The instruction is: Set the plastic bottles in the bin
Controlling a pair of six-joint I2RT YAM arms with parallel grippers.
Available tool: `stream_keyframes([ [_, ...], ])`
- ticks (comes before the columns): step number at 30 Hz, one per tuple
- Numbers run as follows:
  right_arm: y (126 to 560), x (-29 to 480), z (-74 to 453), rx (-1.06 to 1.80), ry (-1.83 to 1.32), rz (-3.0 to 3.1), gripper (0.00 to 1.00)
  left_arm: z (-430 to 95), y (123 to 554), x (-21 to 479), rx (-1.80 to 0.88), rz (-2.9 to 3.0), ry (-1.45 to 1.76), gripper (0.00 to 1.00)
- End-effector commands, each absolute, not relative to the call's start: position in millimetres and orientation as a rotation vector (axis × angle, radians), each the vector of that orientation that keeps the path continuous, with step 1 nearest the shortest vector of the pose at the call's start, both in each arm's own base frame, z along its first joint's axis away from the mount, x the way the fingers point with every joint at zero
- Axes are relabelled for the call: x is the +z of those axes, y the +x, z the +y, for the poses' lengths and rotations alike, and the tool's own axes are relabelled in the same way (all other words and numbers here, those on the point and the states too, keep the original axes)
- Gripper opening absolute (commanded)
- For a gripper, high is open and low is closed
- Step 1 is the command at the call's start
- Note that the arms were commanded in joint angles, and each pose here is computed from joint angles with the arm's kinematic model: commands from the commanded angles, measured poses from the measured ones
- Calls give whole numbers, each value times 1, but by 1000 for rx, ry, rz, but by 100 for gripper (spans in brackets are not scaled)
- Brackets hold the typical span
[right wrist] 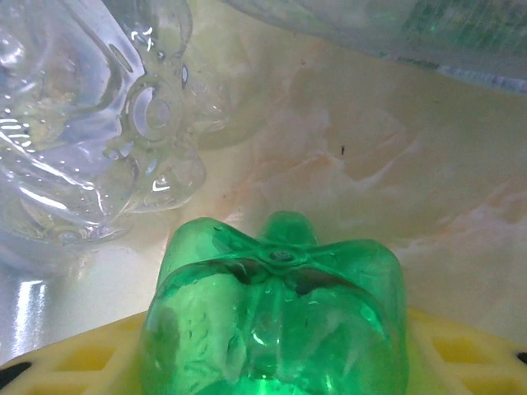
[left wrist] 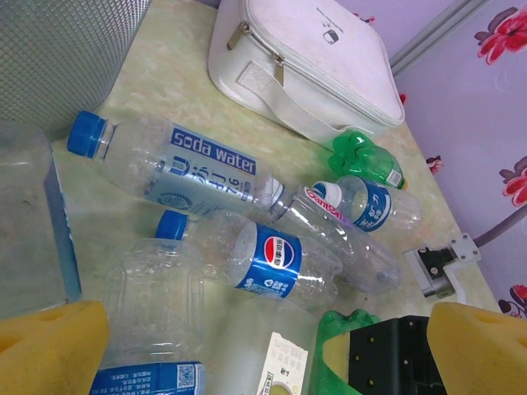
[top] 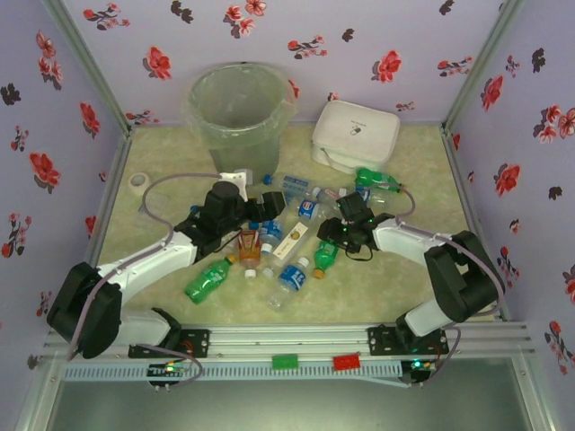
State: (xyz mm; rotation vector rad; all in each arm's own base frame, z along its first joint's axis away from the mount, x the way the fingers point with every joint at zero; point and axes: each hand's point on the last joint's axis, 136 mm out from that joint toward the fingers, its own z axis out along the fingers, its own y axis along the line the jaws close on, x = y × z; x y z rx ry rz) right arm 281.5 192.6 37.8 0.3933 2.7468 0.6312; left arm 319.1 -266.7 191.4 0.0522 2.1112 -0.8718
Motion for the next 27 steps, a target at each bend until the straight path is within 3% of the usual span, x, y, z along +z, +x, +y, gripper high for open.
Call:
stream_keyframes([
  [1, 284, 57, 191, 652, 387, 2678, 53, -273, 319, 200, -873, 2099, 66, 100],
  [15, 345, 208, 224, 903, 207, 2298, 50, -349, 284, 237, -1138, 1967, 473, 100],
  [27, 342, 247, 250, 1140, 187, 2180, 48, -374, 273, 215, -1163, 2035, 542, 100],
])
